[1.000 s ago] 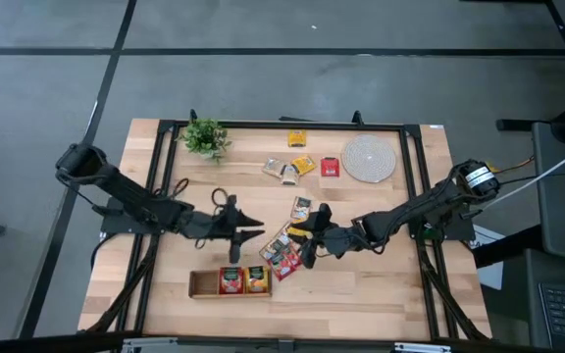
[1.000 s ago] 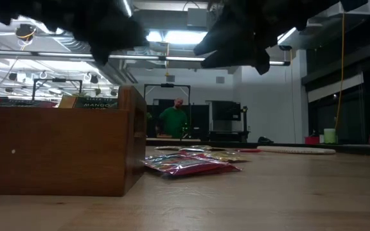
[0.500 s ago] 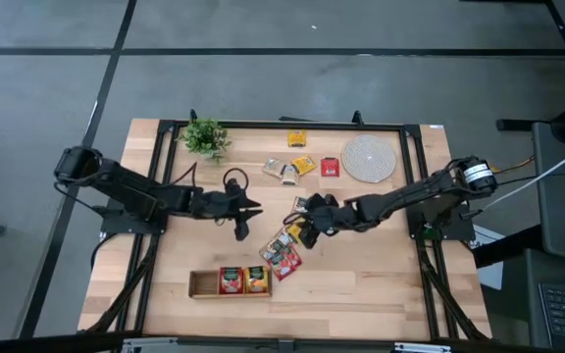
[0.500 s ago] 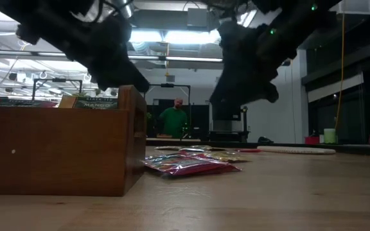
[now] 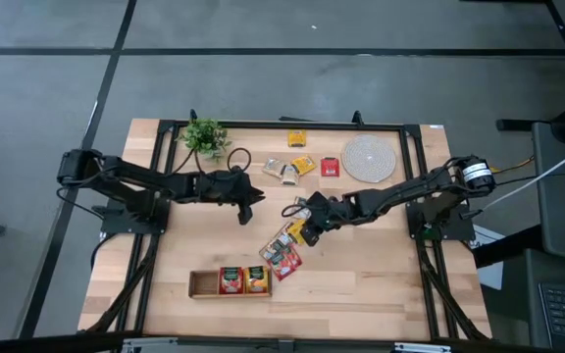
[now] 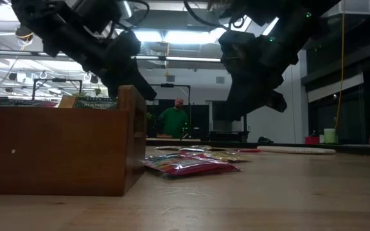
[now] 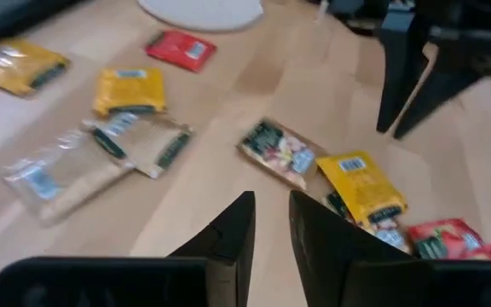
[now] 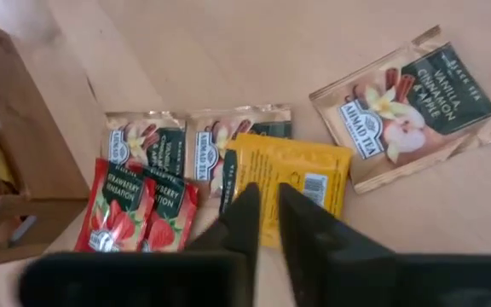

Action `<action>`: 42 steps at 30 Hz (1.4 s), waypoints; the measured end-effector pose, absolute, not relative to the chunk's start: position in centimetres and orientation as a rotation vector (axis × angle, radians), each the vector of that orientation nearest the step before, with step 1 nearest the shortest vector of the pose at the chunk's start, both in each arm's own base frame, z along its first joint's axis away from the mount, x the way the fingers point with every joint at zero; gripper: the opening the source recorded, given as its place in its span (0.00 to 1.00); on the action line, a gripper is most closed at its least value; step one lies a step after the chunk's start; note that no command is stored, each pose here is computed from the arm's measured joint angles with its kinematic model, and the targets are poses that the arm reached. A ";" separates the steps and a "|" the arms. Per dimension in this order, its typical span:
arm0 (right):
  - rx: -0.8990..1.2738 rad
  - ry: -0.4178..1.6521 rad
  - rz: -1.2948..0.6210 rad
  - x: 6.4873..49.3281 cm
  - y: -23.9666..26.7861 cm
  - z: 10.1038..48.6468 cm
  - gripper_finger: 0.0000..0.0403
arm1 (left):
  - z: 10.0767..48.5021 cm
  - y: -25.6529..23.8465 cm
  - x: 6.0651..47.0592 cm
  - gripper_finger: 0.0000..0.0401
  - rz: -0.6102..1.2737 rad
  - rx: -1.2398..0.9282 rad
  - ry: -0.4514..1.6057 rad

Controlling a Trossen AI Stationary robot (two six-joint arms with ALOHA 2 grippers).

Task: Pick & Place Tea
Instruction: Put the brown tea bag into the left section of the wooden organizer

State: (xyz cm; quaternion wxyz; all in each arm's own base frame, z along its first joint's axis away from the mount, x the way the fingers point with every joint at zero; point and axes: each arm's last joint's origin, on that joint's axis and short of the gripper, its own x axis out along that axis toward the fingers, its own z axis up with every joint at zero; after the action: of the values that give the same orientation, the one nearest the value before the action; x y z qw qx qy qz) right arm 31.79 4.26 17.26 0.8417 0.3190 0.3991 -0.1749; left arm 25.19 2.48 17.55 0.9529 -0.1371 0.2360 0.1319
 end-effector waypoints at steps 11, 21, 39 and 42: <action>0.603 0.846 -0.466 31.7 2.0 17.0 0.02 | 16.7 4.1 27.4 0.14 0.263 -0.131 0.492; 0.555 0.671 -0.517 32.7 -4.2 18.1 0.05 | 17.2 7.9 27.5 0.01 0.447 -0.136 0.502; 0.678 0.855 -0.462 31.5 -4.4 17.1 0.02 | 13.9 7.6 29.1 0.01 0.194 -0.249 0.531; 0.712 0.896 -0.478 31.5 -3.6 16.5 0.01 | 13.9 6.8 29.3 0.01 0.173 -0.217 0.536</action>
State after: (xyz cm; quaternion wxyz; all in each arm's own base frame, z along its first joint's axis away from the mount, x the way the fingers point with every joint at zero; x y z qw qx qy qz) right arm 31.46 -3.64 16.54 0.8138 0.3334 0.4200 -0.2239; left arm 29.27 6.80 13.91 0.9548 -0.1069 0.2640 0.0853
